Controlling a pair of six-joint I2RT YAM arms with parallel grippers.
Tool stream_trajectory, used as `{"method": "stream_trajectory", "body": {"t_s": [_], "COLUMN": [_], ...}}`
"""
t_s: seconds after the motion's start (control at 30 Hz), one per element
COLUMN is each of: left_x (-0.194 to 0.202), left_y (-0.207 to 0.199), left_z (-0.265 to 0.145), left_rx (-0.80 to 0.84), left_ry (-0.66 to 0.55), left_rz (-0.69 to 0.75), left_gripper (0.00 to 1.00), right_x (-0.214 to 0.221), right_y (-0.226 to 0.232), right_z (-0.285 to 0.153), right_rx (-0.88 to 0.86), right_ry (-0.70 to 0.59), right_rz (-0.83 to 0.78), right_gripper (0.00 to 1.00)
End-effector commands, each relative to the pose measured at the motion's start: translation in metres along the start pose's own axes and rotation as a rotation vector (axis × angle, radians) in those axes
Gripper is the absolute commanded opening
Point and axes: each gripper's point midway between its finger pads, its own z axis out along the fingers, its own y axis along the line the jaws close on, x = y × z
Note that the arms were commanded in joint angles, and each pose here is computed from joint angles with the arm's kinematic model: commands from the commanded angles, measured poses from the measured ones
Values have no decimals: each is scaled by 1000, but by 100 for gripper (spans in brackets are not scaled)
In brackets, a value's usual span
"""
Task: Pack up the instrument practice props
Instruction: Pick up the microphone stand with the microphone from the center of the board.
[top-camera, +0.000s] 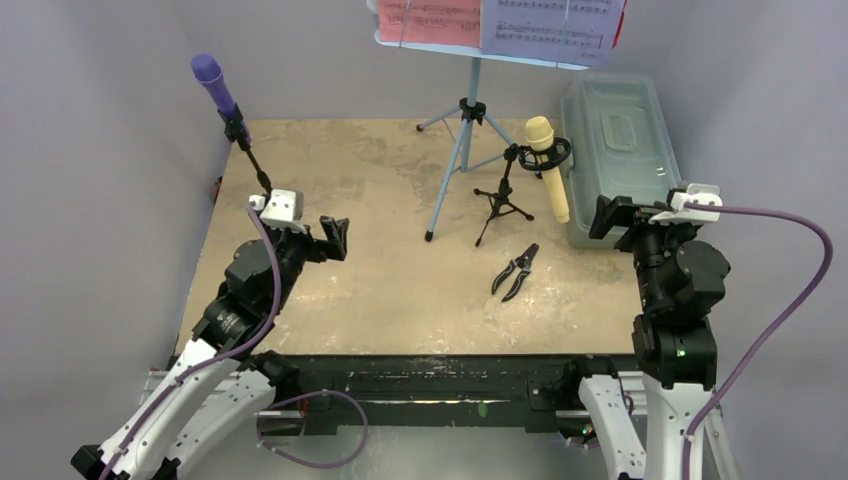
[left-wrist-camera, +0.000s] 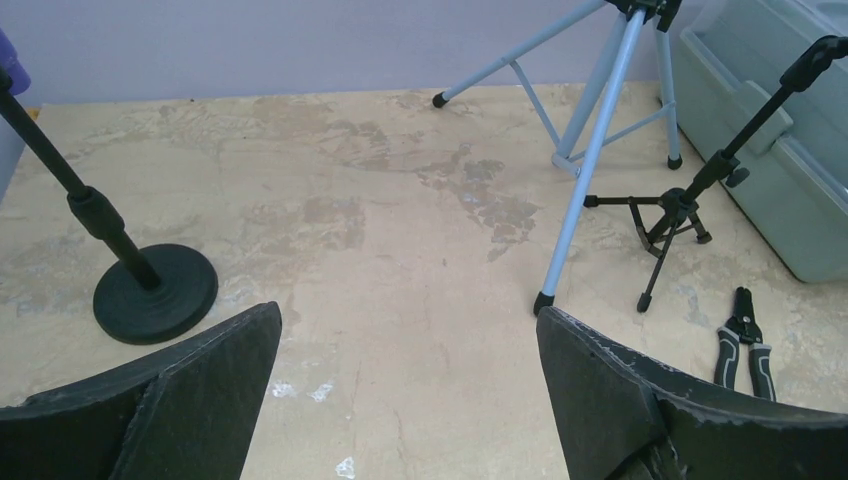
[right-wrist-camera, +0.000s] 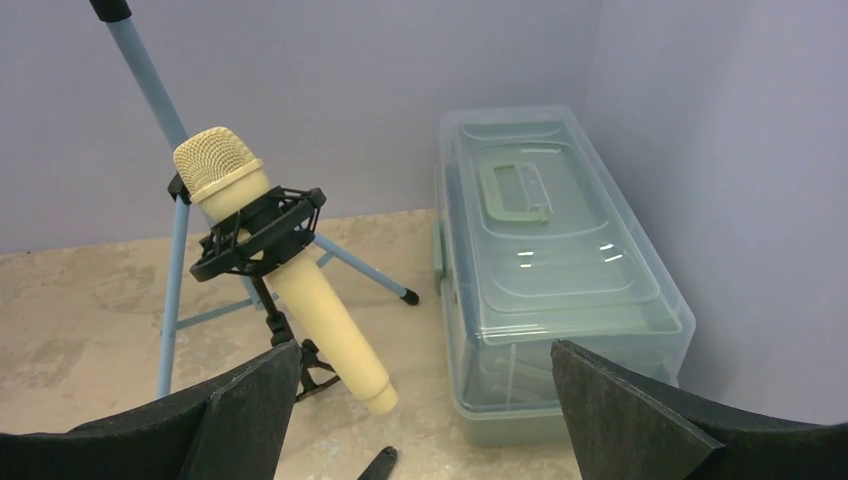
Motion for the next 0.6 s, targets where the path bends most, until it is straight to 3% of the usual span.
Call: {"method": "stream_trajectory", "body": {"t_s": [0.0,0.23,0.37,0.57], "left_x": [1,10,16,20], "left_y": [-6,-8,-10,-4], "left_z": [1,9,14,20], "left_rx": [34,39,58,43], "left_ry": [-2,45,73,90], "left_rz": [13,22,18,18], "left_gripper": [100,100,100,100], "right_x": [-12,-4,16,26], "right_y": [-2,5,40,54], "right_z": [6,9,0,5], "right_rx": [17,-45,-326,-466], "right_ry": [-46,-43,5,95], "right_rz": [36,-59,-360,-463], "right_gripper": [99,99,99,99]}}
